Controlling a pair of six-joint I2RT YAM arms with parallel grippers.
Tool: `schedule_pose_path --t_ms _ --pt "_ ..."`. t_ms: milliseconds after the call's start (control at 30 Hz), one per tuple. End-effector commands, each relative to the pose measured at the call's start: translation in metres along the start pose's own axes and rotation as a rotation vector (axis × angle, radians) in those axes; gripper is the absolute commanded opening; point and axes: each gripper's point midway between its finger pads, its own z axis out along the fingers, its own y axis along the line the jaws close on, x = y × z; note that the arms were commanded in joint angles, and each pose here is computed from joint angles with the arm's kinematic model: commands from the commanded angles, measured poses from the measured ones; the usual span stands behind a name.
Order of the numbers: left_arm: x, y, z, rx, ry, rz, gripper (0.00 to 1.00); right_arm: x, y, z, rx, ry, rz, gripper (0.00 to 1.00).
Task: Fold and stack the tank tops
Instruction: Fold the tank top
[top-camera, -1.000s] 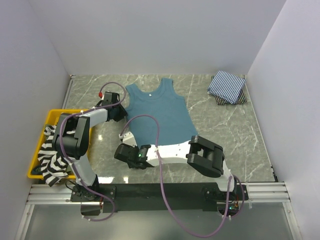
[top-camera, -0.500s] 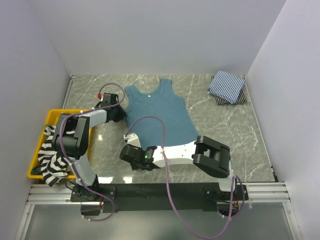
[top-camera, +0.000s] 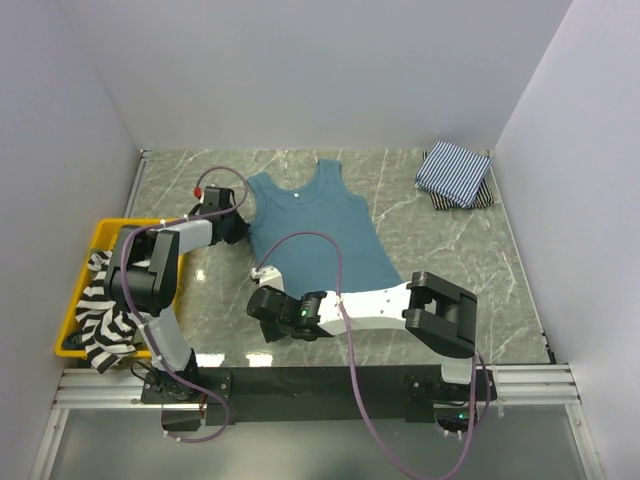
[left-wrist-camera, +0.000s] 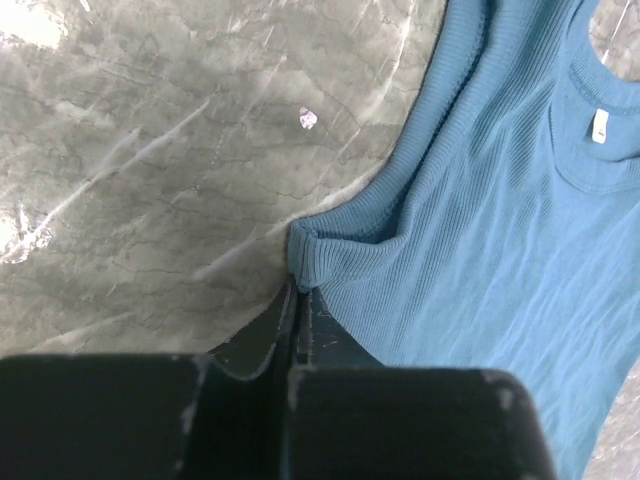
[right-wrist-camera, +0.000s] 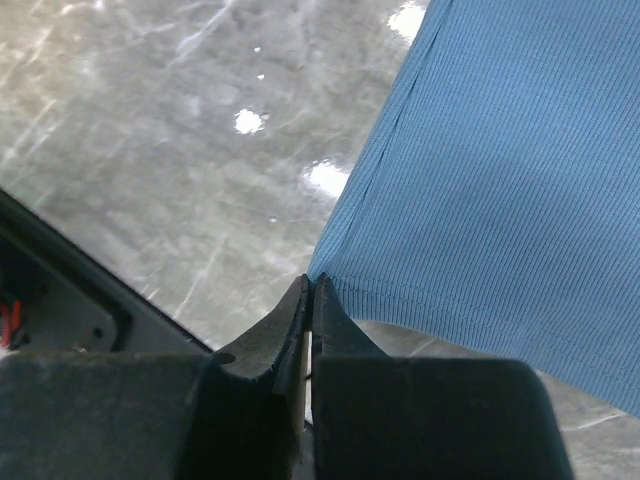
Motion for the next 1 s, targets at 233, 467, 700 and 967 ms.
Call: schedule_pose_path --t_ms 233,467,700,967 --pt "-0.027 0.038 -0.024 -0.145 -0.161 -0.099 0.0 -0.003 0.051 -0.018 -0.181 0.029 -0.01 0.0" --pt "-0.04 0.057 -0.037 -0.204 -0.217 -0.153 0.01 0.004 0.078 -0.013 -0.249 0.067 -0.038 0.0" --pt "-0.049 0.032 -0.042 -0.116 -0.208 -0.125 0.01 -0.02 0.085 -0.023 -0.287 0.037 -0.024 0.0" --pt "-0.055 0.021 -0.045 -0.095 -0.196 -0.098 0.01 -0.032 0.089 -0.024 -0.343 0.034 0.015 0.0"
